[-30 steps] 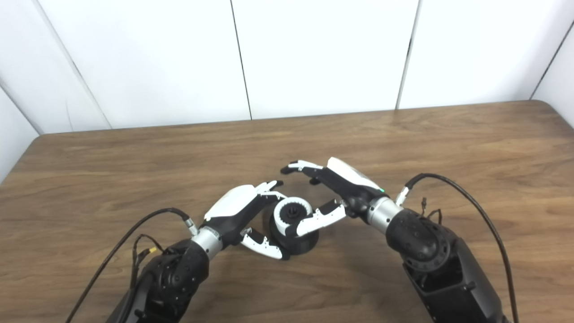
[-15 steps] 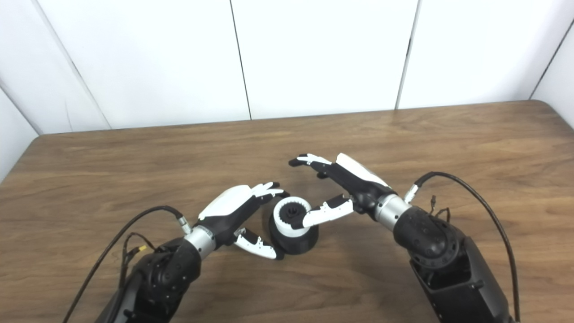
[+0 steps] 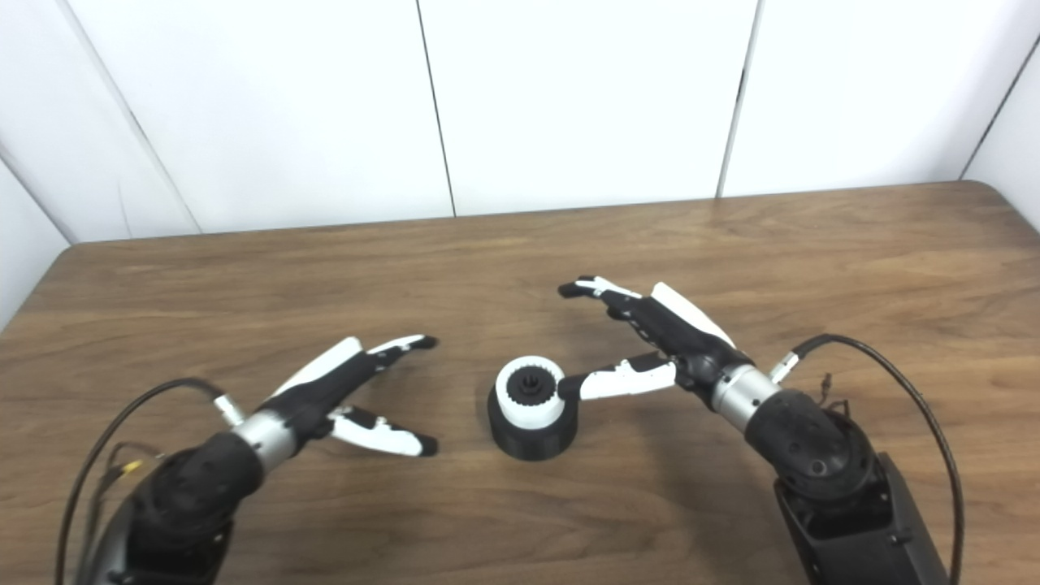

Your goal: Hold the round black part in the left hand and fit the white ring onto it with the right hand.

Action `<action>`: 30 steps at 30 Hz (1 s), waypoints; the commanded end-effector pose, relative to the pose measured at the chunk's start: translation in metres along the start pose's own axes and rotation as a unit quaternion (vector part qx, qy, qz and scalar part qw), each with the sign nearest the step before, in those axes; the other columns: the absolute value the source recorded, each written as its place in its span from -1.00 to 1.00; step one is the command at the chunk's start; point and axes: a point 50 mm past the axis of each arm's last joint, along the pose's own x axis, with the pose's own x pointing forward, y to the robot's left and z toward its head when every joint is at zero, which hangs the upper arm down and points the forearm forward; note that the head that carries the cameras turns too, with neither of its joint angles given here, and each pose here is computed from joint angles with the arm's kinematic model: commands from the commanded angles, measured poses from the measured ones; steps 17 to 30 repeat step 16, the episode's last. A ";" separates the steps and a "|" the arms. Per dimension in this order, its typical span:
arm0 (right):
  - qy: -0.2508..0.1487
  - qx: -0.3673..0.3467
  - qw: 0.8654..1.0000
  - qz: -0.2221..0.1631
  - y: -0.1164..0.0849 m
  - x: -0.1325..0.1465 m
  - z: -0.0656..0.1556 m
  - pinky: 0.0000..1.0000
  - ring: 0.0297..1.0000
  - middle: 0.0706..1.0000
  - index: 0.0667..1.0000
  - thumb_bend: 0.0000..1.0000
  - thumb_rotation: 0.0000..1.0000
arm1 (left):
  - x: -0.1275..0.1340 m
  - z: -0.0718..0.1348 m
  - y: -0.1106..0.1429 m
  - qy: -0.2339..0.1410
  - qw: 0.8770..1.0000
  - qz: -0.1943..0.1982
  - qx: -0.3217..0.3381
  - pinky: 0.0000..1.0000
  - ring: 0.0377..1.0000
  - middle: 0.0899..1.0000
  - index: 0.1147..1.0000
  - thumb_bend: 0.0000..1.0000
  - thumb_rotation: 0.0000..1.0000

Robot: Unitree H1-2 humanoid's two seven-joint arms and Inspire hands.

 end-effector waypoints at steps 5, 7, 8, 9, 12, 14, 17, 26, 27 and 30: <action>-0.017 0.080 0.994 -0.078 0.008 -0.010 -0.004 0.80 0.89 0.89 0.79 0.56 0.34 | -0.007 0.001 -0.004 -0.082 0.981 0.144 -0.103 0.87 0.92 0.90 0.77 0.17 0.08; -0.012 0.111 0.988 -0.103 0.017 -0.014 -0.007 0.80 0.88 0.88 0.83 0.42 0.39 | -0.008 -0.001 -0.011 -0.093 0.971 0.183 -0.120 0.77 0.88 0.90 0.78 -0.01 0.25; -0.014 0.144 0.982 -0.118 0.022 -0.015 -0.009 0.80 0.89 0.88 0.88 0.36 0.37 | -0.008 -0.002 -0.015 -0.100 0.966 0.199 -0.132 0.73 0.86 0.91 0.81 -0.09 0.39; -0.018 0.177 0.975 -0.130 0.026 -0.017 -0.011 0.80 0.89 0.90 0.93 0.31 0.34 | -0.009 -0.004 -0.018 -0.106 0.961 0.211 -0.144 0.76 0.88 0.93 0.84 -0.15 0.54; -0.036 0.257 0.952 -0.163 0.037 -0.024 -0.015 0.87 0.97 0.98 0.99 0.05 0.33 | -0.012 -0.009 -0.024 -0.122 0.939 0.228 -0.225 0.93 0.98 0.99 0.97 -0.17 0.92; -0.037 0.281 0.941 -0.184 0.041 -0.028 -0.018 0.95 1.00 1.00 1.00 -0.10 0.56 | -0.014 -0.011 -0.027 -0.128 0.927 0.232 -0.267 0.97 1.00 1.00 0.99 -0.06 0.98; -0.032 0.301 0.932 -0.201 0.047 -0.032 -0.021 0.99 1.00 1.00 1.00 -0.11 0.84 | -0.018 -0.014 -0.028 -0.133 0.920 0.228 -0.289 0.99 1.00 1.00 1.00 0.01 1.00; -0.032 0.301 0.932 -0.201 0.047 -0.032 -0.021 0.99 1.00 1.00 1.00 -0.11 0.84 | -0.018 -0.014 -0.028 -0.133 0.920 0.228 -0.289 0.99 1.00 1.00 1.00 0.01 1.00; -0.032 0.301 0.932 -0.201 0.047 -0.032 -0.021 0.99 1.00 1.00 1.00 -0.11 0.84 | -0.018 -0.014 -0.028 -0.133 0.920 0.228 -0.289 0.99 1.00 1.00 1.00 0.01 1.00; -0.032 0.301 0.932 -0.201 0.047 -0.032 -0.021 0.99 1.00 1.00 1.00 -0.11 0.84 | -0.018 -0.014 -0.028 -0.133 0.920 0.228 -0.289 0.99 1.00 1.00 1.00 0.01 1.00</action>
